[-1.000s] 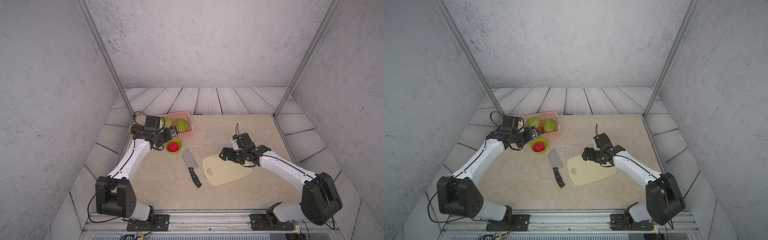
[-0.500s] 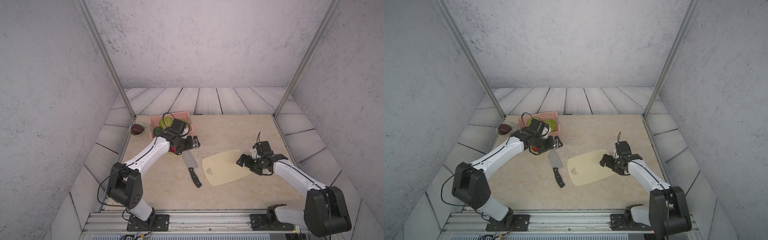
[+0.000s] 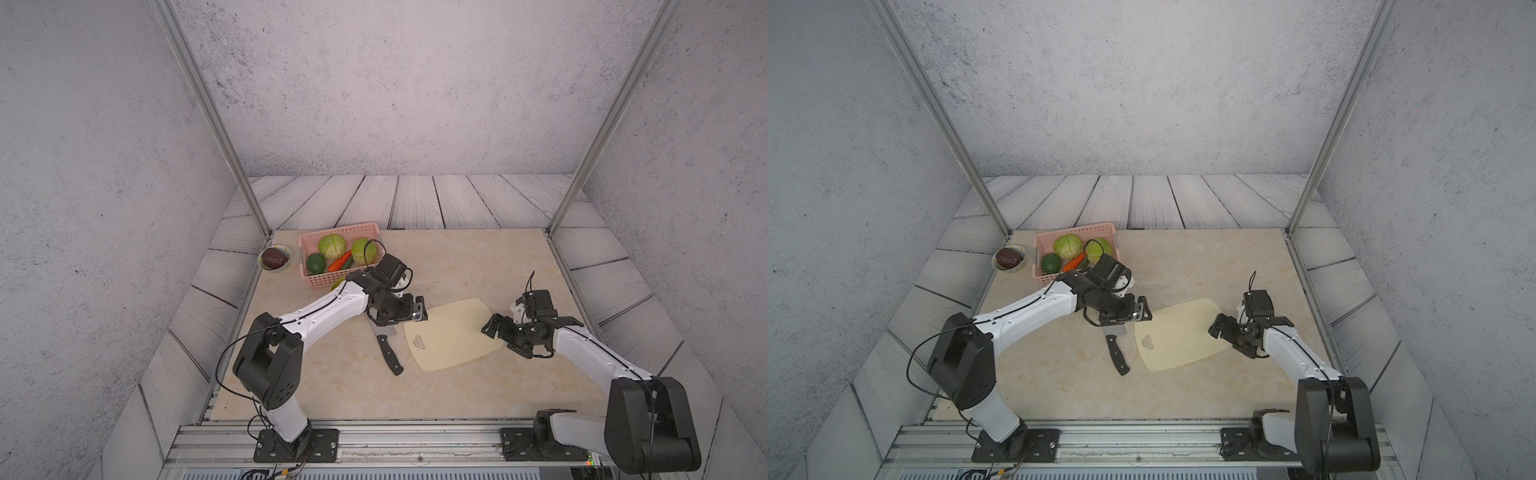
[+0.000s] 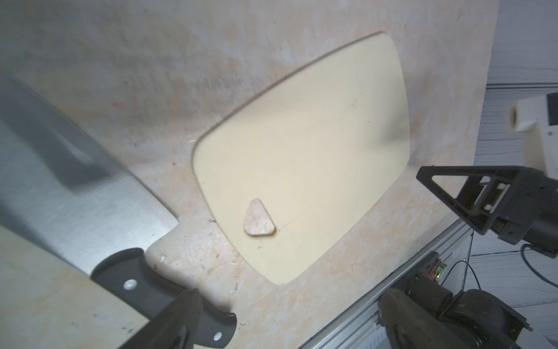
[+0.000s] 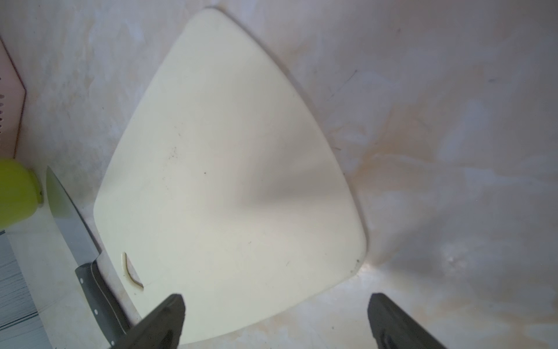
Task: Align the knife with the edge of the cutting board
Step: Adjust the work surface at the center of the board, then pick up the knife at the center of the board.
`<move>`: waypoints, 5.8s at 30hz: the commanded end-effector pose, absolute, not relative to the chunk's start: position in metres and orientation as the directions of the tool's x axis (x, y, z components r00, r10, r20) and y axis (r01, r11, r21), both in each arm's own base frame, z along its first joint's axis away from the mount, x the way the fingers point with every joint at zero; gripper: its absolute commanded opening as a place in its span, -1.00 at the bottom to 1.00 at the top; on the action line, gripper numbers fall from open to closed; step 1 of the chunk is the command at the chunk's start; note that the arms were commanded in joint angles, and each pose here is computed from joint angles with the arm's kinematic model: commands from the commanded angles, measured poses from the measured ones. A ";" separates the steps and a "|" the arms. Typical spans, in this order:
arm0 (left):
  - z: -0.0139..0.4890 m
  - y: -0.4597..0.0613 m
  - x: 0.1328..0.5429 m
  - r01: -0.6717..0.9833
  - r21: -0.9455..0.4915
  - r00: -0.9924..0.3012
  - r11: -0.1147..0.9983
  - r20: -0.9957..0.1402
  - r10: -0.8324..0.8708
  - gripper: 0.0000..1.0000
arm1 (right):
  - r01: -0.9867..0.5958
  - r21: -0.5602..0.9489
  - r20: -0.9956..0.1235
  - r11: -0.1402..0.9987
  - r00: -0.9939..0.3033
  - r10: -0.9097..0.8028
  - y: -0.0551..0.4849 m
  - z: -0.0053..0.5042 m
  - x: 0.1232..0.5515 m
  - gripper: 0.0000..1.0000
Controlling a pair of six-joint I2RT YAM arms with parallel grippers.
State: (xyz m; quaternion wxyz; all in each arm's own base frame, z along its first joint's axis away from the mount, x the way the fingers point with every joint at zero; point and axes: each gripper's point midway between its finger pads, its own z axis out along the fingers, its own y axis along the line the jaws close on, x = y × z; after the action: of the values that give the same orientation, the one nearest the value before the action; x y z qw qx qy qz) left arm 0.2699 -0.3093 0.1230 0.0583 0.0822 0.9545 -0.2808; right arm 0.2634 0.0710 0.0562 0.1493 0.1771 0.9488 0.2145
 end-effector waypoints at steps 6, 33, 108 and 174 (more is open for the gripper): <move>0.096 -0.321 0.251 0.138 -0.534 -0.990 0.834 -0.059 0.126 0.97 | 0.256 0.473 -0.227 0.843 -0.889 0.398 0.069 0.055 0.266 0.98; 0.050 -0.316 0.245 0.067 -0.454 -0.992 0.889 0.065 0.107 0.97 | 0.271 0.443 -0.184 0.855 -0.905 0.383 0.070 0.034 0.250 0.99; 0.083 -0.183 0.266 -0.015 0.109 -0.985 0.994 -0.173 0.004 0.97 | 0.080 0.437 -0.186 0.896 -0.966 0.177 0.141 0.028 0.206 0.98; 0.026 -0.173 0.254 0.015 0.183 -1.000 0.983 -0.022 0.019 -1.00 | 0.004 0.475 -0.240 0.880 -0.961 0.134 0.153 0.038 0.203 0.99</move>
State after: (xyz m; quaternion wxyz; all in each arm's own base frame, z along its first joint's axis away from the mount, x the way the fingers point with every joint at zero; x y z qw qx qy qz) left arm 0.2613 -0.2028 0.0186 0.0140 -0.0086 0.9995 0.0278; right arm 0.2113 0.1547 0.0367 0.1464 0.0404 0.9573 0.2459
